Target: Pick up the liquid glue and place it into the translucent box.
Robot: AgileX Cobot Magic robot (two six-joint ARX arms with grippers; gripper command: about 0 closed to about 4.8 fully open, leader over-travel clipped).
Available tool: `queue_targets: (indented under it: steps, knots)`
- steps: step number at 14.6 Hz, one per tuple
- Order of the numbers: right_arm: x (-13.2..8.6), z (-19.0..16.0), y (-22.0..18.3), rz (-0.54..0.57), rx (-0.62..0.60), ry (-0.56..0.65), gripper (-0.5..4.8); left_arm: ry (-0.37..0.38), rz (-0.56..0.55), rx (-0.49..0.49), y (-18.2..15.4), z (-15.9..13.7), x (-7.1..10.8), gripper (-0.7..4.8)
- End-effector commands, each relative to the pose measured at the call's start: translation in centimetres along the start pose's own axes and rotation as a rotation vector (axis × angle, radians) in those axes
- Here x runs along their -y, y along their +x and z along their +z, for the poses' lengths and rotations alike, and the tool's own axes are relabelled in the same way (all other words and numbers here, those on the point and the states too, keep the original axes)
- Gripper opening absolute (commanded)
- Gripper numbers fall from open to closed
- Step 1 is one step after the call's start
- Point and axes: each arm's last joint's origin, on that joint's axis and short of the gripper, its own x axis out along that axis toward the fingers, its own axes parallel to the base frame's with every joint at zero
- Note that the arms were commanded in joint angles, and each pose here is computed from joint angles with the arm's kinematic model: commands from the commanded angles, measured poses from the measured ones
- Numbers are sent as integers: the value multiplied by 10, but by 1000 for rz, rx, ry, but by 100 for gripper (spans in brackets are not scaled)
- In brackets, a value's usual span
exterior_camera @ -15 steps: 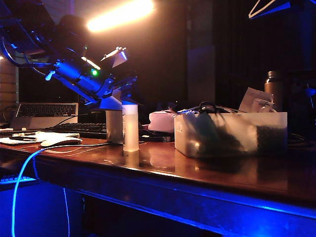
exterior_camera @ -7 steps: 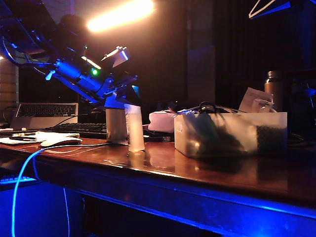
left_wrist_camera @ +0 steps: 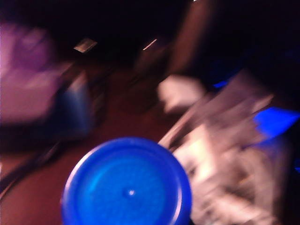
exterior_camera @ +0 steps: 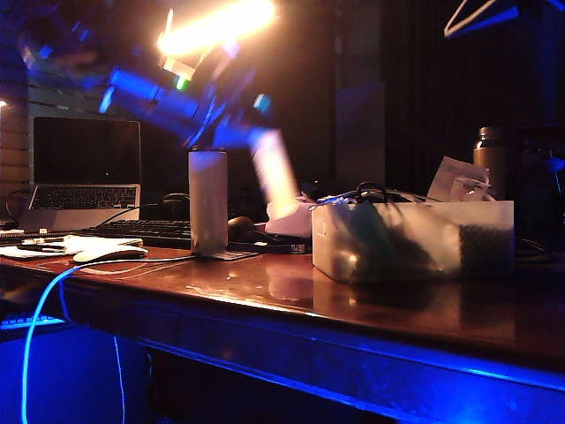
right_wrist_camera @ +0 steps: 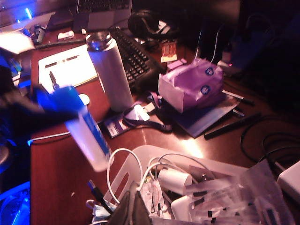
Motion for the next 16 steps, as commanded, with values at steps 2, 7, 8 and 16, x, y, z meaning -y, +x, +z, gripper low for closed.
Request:
queue_targets:
  steps: [2,7,8,16]
  knots:
    - [1,2,2,-10,17,-13,-1,63,-128,36,13,49,42,156]
    - [2,2,2,-43,18,-12,-1,180,-161,91,32,73,94,157]
    - [3,2,2,-43,17,-12,-1,184,-148,84,37,69,95,160]
    - [3,2,2,-46,18,-12,-1,133,-167,-54,97,4,83,162]
